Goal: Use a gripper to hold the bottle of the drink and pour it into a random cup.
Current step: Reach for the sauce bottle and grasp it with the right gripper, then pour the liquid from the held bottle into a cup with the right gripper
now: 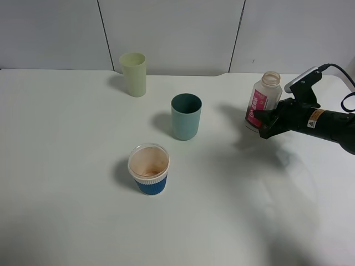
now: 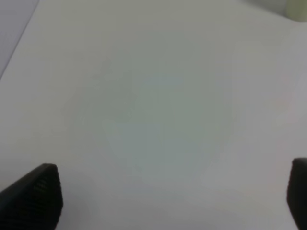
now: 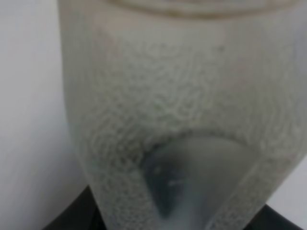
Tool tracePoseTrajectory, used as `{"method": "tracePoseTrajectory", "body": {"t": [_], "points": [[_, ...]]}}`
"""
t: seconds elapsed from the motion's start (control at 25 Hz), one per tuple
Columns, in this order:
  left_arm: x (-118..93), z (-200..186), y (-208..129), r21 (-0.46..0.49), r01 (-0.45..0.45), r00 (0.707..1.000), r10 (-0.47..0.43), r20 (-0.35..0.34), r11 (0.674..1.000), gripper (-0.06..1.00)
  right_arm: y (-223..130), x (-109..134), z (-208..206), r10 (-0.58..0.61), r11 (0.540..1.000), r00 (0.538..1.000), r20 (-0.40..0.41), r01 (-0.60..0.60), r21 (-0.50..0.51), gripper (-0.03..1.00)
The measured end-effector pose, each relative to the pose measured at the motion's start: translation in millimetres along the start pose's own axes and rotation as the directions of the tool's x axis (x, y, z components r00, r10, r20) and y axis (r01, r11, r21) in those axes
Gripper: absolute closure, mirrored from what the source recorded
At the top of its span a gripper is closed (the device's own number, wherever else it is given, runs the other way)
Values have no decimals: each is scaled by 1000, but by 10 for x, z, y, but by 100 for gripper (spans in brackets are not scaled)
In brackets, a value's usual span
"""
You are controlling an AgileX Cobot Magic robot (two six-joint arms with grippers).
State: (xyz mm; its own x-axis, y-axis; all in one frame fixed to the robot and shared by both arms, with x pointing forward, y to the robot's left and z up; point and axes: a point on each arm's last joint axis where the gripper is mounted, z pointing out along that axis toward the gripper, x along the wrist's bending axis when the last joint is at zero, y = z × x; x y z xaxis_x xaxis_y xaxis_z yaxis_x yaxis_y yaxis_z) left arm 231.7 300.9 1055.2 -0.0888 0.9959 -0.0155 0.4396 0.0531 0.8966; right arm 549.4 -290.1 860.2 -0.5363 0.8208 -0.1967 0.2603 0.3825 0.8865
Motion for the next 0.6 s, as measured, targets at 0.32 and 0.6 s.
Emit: {"method": "tracePoseTrajectory", "body": {"t": [0.32,0.6], "points": [[0,0,0,0,0,1000,0,0,1000,1,6,-6,-4,7,1000,1000,5,-7,4,59],[0,0,0,0,0,1000,0,0,1000,1,183,-54,-78,67,998,997,31,-67,-16,59]]}}
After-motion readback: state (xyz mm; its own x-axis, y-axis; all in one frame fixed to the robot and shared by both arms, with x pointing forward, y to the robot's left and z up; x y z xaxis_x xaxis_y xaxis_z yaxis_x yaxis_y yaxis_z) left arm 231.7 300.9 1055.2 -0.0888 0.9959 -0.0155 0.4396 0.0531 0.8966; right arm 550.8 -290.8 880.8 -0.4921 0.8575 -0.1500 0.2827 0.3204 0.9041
